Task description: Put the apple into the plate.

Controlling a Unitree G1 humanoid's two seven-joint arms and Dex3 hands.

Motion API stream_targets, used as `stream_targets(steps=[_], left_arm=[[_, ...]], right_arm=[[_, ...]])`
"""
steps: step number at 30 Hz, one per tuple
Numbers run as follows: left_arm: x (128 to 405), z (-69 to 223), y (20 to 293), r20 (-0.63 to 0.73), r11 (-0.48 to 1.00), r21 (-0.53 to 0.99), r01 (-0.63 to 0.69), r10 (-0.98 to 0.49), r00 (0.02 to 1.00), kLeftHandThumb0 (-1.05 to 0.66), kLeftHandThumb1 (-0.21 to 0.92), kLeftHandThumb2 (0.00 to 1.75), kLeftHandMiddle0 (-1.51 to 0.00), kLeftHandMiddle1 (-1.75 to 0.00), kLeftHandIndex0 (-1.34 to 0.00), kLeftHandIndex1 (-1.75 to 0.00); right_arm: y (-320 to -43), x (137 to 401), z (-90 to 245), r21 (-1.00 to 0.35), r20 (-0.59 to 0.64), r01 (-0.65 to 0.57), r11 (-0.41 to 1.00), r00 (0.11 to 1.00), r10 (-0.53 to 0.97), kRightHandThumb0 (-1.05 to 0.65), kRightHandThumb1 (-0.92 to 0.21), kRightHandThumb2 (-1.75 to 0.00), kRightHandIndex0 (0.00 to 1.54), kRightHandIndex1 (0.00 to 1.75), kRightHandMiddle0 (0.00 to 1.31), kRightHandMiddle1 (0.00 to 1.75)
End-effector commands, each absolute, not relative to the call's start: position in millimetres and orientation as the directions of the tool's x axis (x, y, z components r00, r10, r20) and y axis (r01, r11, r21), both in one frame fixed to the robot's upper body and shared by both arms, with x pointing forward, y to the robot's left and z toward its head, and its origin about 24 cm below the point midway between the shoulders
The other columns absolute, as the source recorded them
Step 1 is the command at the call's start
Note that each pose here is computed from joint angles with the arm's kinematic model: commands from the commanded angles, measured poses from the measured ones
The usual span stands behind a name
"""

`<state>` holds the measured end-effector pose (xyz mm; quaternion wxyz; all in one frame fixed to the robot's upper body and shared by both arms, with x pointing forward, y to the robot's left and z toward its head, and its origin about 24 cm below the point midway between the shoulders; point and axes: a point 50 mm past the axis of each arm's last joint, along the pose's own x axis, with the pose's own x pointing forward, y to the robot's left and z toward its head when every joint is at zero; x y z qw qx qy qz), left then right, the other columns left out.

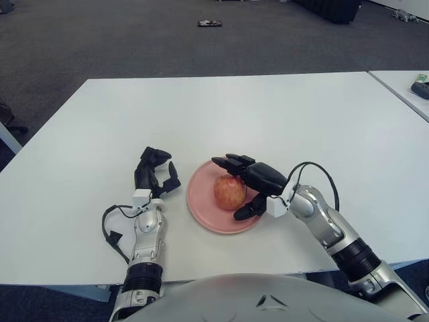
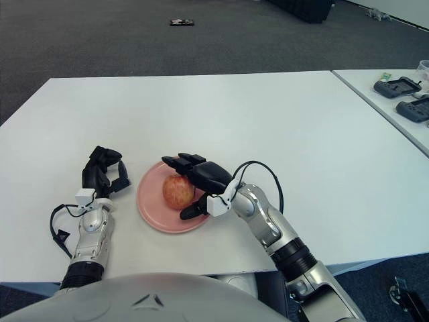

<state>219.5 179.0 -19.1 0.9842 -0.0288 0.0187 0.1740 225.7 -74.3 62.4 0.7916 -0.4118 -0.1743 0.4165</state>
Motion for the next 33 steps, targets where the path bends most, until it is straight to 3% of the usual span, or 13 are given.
stream_targets(steps=[1, 11, 16, 18, 21, 29, 32, 33], left_arm=[[210, -35, 178, -0.139, 0.936, -0.031, -0.350, 0.343, 0.929, -0.50, 0.27, 1.39, -1.23, -1.75, -0.65, -1.75], [211, -35, 178, -0.145, 0.938, -0.014, -0.347, 0.341, 0.929, -0.50, 0.27, 1.39, -1.22, -1.75, -0.65, -1.75], [211, -35, 178, -0.145, 0.938, -0.011, -0.346, 0.341, 0.929, -0.50, 0.27, 1.39, -1.22, -1.75, -0.65, -1.75], [211, -35, 178, -0.144, 0.938, -0.013, -0.346, 0.341, 0.929, -0.50, 0.27, 1.39, -1.22, -1.75, -0.65, -1.75], [211, -35, 178, -0.141, 0.939, -0.017, -0.344, 0.339, 0.930, -0.50, 0.27, 1.39, -1.22, -1.75, -0.65, -1.75], [211, -35, 177, -0.138, 0.941, -0.026, -0.338, 0.331, 0.934, -0.50, 0.27, 1.38, -1.21, -1.75, -0.65, -1.75], [211, -35, 177, -0.133, 0.941, -0.027, -0.338, 0.331, 0.934, -0.50, 0.28, 1.38, -1.21, -1.75, -0.65, -1.75], [211, -35, 177, -0.132, 0.941, -0.027, -0.338, 0.332, 0.934, -0.50, 0.28, 1.38, -1.22, -1.75, -0.65, -1.75]], right_arm=[[-77, 227, 71, -0.786, -0.034, -0.509, 0.352, 0.603, 0.797, -1.05, -0.70, -0.52, 0.00, 0.00, 0.00, 0.00], [-95, 224, 94, -0.639, 0.101, -0.544, 0.543, 0.641, 0.761, -1.05, -0.71, -0.51, 0.00, 0.00, 0.00, 0.00], [-98, 223, 94, -0.534, 0.173, -0.551, 0.641, 0.671, 0.721, -1.05, -0.76, -0.51, 0.00, 0.00, 0.00, 0.00], [-102, 224, 89, -0.495, 0.223, -0.510, 0.704, 0.708, 0.670, -1.05, -0.83, -0.51, 0.00, 0.00, 0.00, 0.00], [-105, 225, 83, -0.469, 0.276, -0.449, 0.761, 0.744, 0.609, -1.05, -0.89, -0.59, 0.00, 0.00, 0.00, 0.00], [-107, 228, 81, -0.384, 0.415, -0.314, 0.868, 0.782, 0.466, -1.05, -0.92, -0.85, 0.00, 0.00, 0.00, 0.00], [-107, 232, 82, -0.263, 0.450, -0.310, 0.914, 0.798, 0.400, -1.05, -0.92, -0.87, 0.00, 0.00, 0.00, 0.00], [-107, 233, 82, -0.226, 0.454, -0.309, 0.924, 0.805, 0.381, -1.02, -0.92, -0.87, 0.00, 0.00, 0.00, 0.09]])
